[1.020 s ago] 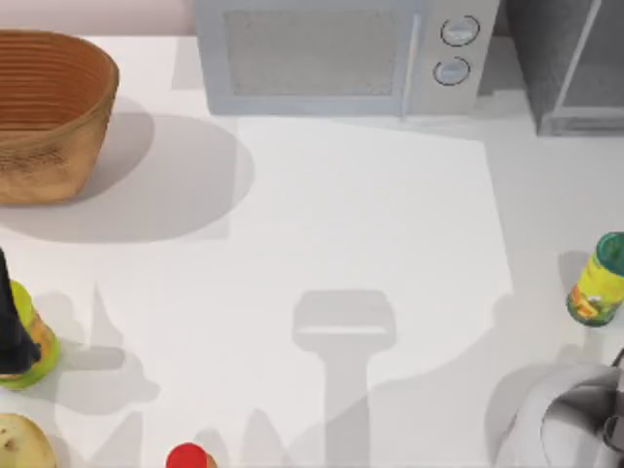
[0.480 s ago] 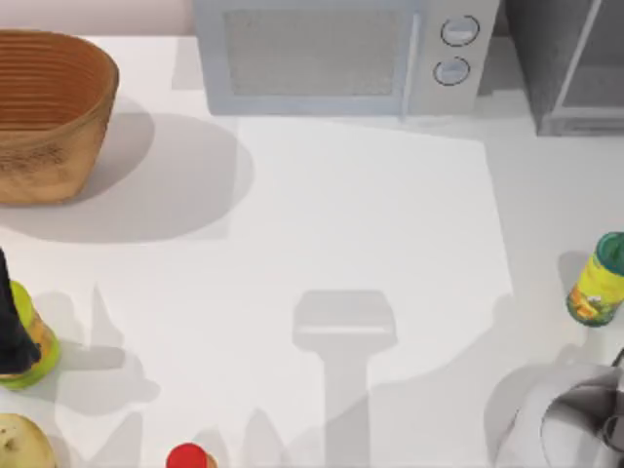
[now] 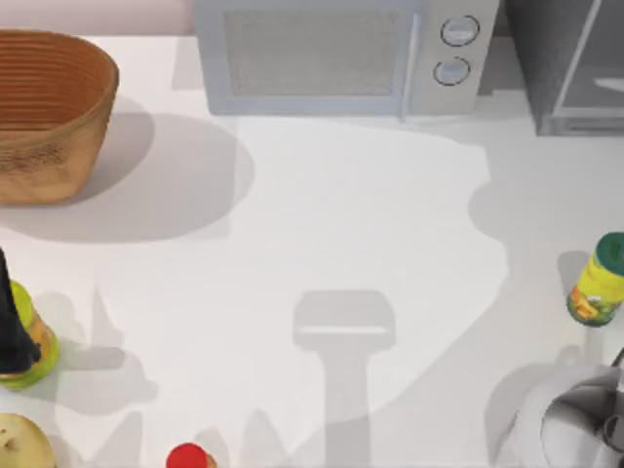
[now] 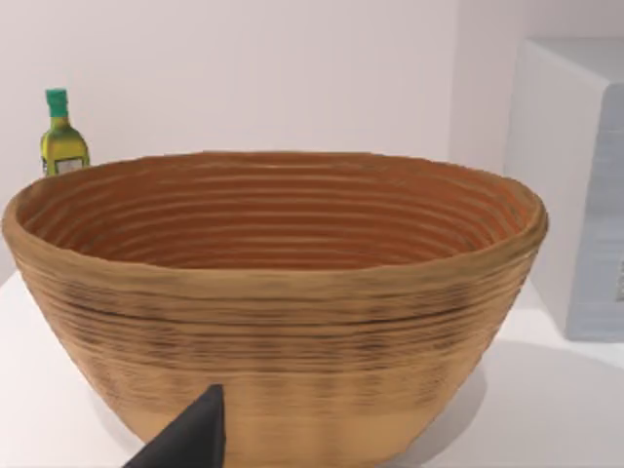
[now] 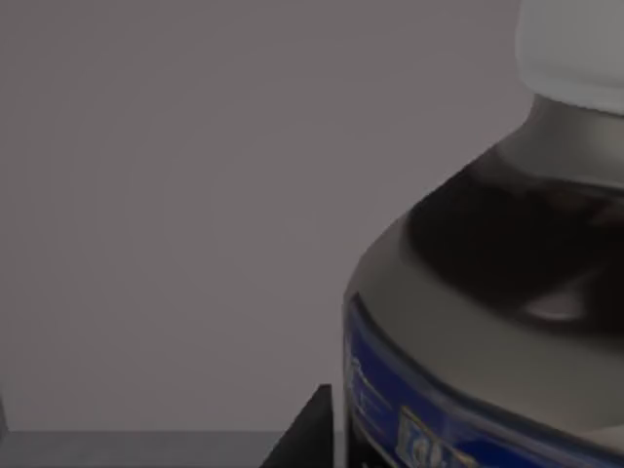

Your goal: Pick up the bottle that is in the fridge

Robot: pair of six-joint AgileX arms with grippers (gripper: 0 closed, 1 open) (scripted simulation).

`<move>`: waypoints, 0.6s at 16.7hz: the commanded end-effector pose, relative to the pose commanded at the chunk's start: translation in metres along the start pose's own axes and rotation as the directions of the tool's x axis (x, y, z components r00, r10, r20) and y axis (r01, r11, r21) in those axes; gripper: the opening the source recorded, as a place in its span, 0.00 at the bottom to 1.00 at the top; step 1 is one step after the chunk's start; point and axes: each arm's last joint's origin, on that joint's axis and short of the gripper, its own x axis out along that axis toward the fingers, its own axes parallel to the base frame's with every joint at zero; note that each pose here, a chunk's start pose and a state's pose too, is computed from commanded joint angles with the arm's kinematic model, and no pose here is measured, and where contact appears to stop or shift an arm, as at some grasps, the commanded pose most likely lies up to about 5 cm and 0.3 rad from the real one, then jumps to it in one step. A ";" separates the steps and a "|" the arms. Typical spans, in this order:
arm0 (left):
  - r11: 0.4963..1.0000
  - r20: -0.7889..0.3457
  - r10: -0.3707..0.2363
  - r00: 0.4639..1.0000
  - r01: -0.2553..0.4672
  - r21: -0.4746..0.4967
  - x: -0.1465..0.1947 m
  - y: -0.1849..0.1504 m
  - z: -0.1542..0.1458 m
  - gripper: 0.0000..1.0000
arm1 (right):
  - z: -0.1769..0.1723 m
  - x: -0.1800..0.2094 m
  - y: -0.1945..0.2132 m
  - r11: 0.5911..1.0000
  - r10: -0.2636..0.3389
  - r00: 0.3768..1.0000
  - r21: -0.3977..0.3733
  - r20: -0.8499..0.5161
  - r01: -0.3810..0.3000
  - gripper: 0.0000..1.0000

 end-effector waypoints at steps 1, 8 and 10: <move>1.000 0.000 0.000 1.000 0.000 0.000 0.000 0.000 0.000 1.00 | 0.000 0.000 0.000 1.000 0.000 1.000 0.000 0.000 0.000 0.00; 1.000 0.000 0.000 1.000 0.000 0.000 0.000 0.000 0.000 1.00 | -0.001 -0.033 -0.001 1.000 0.003 1.000 -0.001 -0.007 -0.003 0.00; 1.000 0.000 0.000 1.000 0.000 0.000 0.000 0.000 0.000 1.00 | -0.004 -0.055 -0.001 1.000 0.002 1.000 0.003 -0.017 -0.002 0.00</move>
